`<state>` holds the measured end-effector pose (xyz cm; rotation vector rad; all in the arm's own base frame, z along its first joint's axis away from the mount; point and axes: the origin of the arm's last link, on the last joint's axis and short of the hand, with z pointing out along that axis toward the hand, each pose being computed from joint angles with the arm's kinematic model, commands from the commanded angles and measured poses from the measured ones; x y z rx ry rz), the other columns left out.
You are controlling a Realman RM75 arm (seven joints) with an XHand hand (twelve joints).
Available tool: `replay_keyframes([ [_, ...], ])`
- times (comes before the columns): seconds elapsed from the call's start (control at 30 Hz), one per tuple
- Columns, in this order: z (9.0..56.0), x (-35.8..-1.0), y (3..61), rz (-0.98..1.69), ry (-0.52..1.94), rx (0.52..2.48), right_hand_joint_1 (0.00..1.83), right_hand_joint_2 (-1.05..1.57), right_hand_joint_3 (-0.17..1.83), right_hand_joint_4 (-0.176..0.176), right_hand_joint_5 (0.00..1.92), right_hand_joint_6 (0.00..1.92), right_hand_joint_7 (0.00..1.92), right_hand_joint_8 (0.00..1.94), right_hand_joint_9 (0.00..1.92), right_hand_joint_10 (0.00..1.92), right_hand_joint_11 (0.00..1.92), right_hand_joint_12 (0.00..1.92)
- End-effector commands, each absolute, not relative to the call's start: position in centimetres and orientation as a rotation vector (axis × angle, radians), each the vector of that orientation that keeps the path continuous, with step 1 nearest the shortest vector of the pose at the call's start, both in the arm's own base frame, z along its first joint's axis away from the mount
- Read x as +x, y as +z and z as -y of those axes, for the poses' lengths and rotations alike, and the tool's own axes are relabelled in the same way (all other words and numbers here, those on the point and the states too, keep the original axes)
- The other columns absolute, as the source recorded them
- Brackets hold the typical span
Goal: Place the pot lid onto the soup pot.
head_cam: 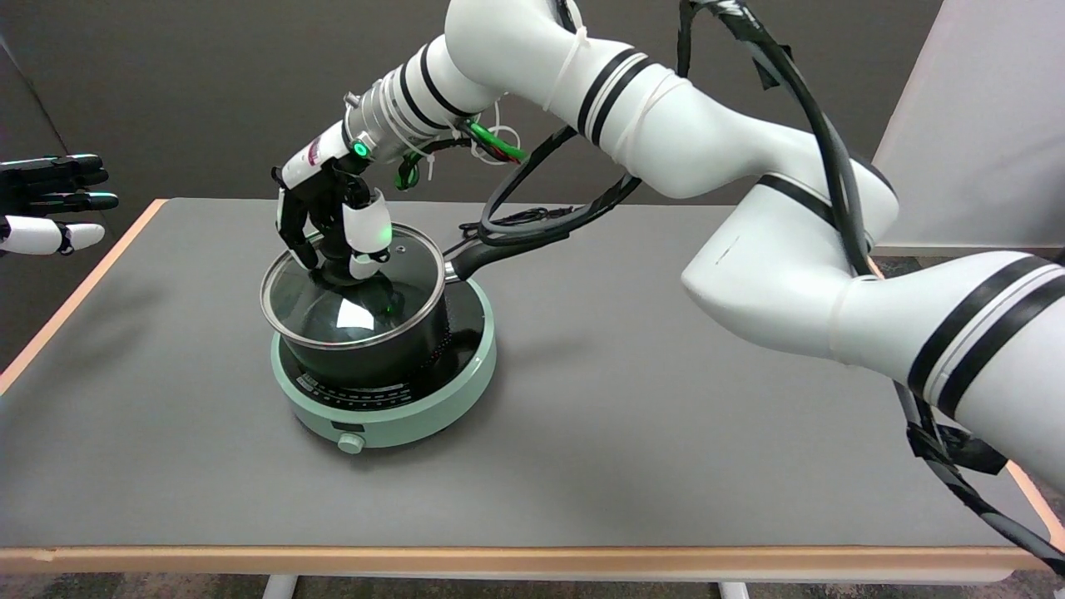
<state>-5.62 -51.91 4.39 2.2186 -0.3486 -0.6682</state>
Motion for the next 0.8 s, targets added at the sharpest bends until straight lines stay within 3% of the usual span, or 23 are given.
replay_keyframes([
  [0.03,51.87,-5.76,4.36,0.337,-0.68,2.223,1.12,0.71,0.96,0.176,0.62,0.5,0.78,0.72,0.62,1.45,0.04,1.89],
  [0.8,52.24,-4.82,4.52,0.236,-0.686,2.211,1.06,0.7,0.91,0.176,0.64,0.36,0.78,0.64,0.63,1.34,0.0,1.82],
])
